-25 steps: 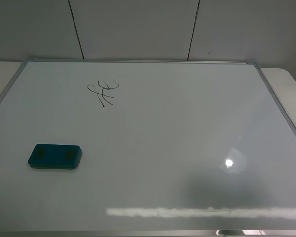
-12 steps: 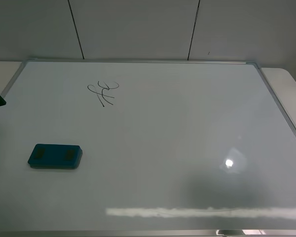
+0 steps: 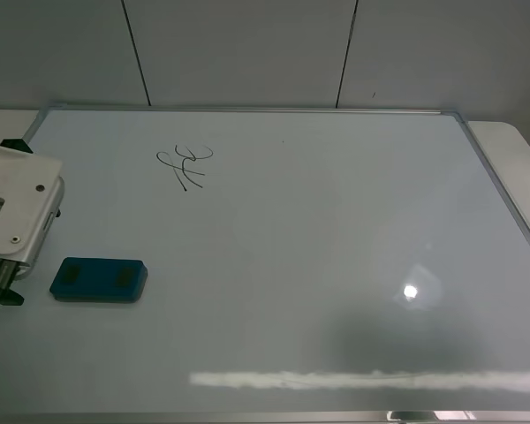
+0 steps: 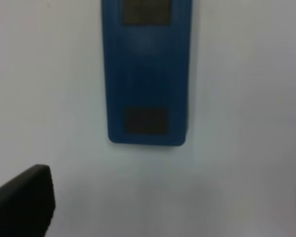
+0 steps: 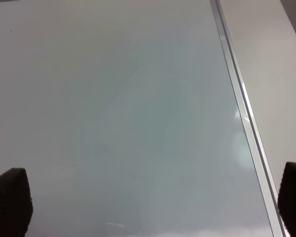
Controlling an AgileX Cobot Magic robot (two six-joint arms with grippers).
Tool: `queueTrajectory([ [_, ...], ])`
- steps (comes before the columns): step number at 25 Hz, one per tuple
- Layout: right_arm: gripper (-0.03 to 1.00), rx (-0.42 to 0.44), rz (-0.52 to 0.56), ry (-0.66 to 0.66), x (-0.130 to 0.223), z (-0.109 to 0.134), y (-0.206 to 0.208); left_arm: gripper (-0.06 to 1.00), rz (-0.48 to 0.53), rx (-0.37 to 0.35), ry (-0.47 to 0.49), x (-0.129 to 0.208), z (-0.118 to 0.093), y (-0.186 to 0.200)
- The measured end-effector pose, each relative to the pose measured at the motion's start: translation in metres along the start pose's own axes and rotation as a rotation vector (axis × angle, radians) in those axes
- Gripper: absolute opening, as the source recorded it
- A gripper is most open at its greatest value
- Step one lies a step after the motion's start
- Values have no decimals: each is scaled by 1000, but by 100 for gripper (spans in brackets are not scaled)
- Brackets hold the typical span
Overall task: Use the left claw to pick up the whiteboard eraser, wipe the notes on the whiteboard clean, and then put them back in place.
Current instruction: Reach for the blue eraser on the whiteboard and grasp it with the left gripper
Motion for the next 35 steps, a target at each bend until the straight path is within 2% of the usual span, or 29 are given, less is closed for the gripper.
queueTrajectory([
  [2, 99, 0, 0, 0, 0, 0, 0, 99, 20, 20, -8, 0, 3, -9],
  [7, 99, 0, 0, 0, 0, 0, 0, 99, 10, -3, -8, -4, 11, -25],
  [16, 99, 0, 0, 0, 0, 0, 0, 99, -10, -28, -40, -7, 0, -58],
  [27, 99, 0, 0, 0, 0, 0, 0, 99, 2, 20, -56, -19, -4, -90],
  [35, 99, 0, 0, 0, 0, 0, 0, 99, 11, 37, -46, -19, -4, -98],
])
Point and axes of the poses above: a point on each arm's last joint axis where the gripper is mounted, y pointing back along that axis away from the gripper, z along the wrist's bending axis when the last joint is at zero, x = y × z, the point moved 1 cm from there along -y, pointing out along that axis toward the gripper, and after that the axes turned 7 degrees about y, right-handed, at the moved point
